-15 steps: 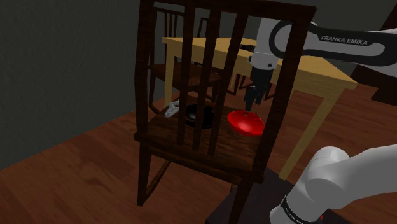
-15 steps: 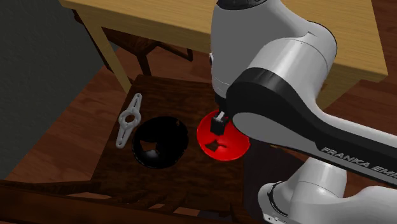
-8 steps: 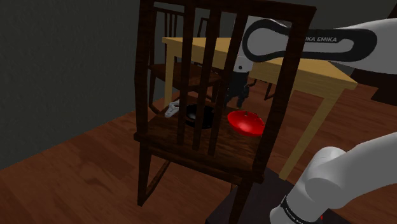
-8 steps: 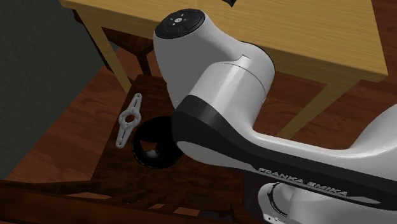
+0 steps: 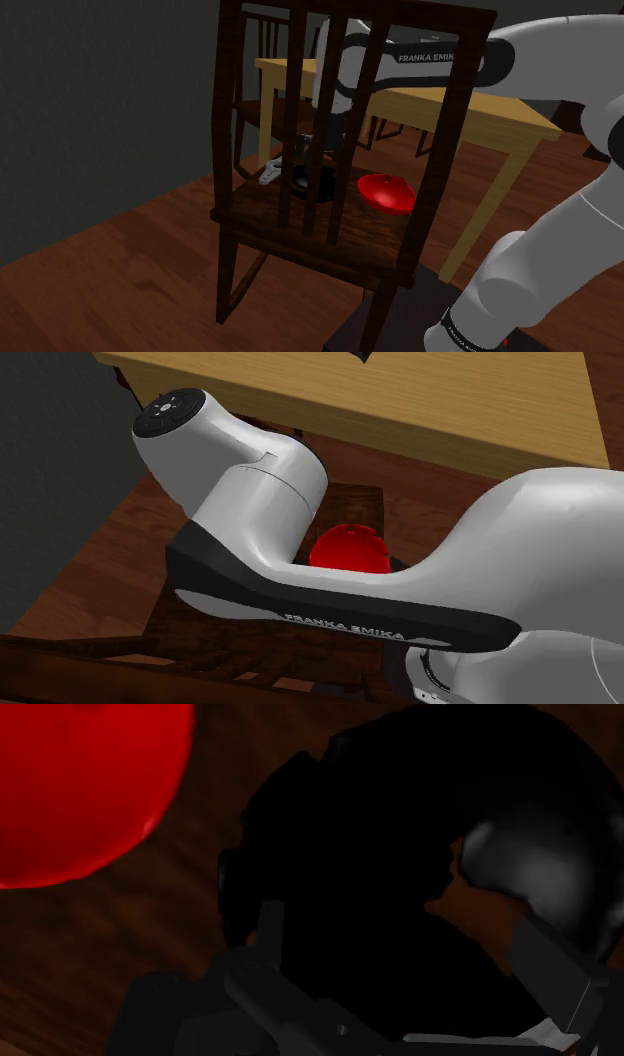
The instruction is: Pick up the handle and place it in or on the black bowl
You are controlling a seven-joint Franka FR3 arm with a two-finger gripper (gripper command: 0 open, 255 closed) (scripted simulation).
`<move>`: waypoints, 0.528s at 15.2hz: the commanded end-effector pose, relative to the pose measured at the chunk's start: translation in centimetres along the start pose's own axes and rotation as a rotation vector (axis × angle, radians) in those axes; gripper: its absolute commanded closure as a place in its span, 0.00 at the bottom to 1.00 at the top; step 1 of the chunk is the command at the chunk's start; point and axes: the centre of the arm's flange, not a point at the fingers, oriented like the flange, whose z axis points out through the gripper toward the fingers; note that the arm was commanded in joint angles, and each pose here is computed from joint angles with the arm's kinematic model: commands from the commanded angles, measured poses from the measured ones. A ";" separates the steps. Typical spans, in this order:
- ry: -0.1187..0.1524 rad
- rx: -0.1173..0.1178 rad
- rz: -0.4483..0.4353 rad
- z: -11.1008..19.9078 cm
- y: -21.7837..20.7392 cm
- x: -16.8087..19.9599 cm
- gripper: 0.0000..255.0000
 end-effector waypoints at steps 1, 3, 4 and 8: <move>0.003 0.004 0.068 0.3 -2.0 1.6 0.00; 0.006 0.006 0.130 0.5 -3.9 3.2 0.00; 0.007 0.007 0.162 0.6 -4.9 4.1 0.00; 0.013 0.012 0.286 1.1 -8.4 7.9 0.00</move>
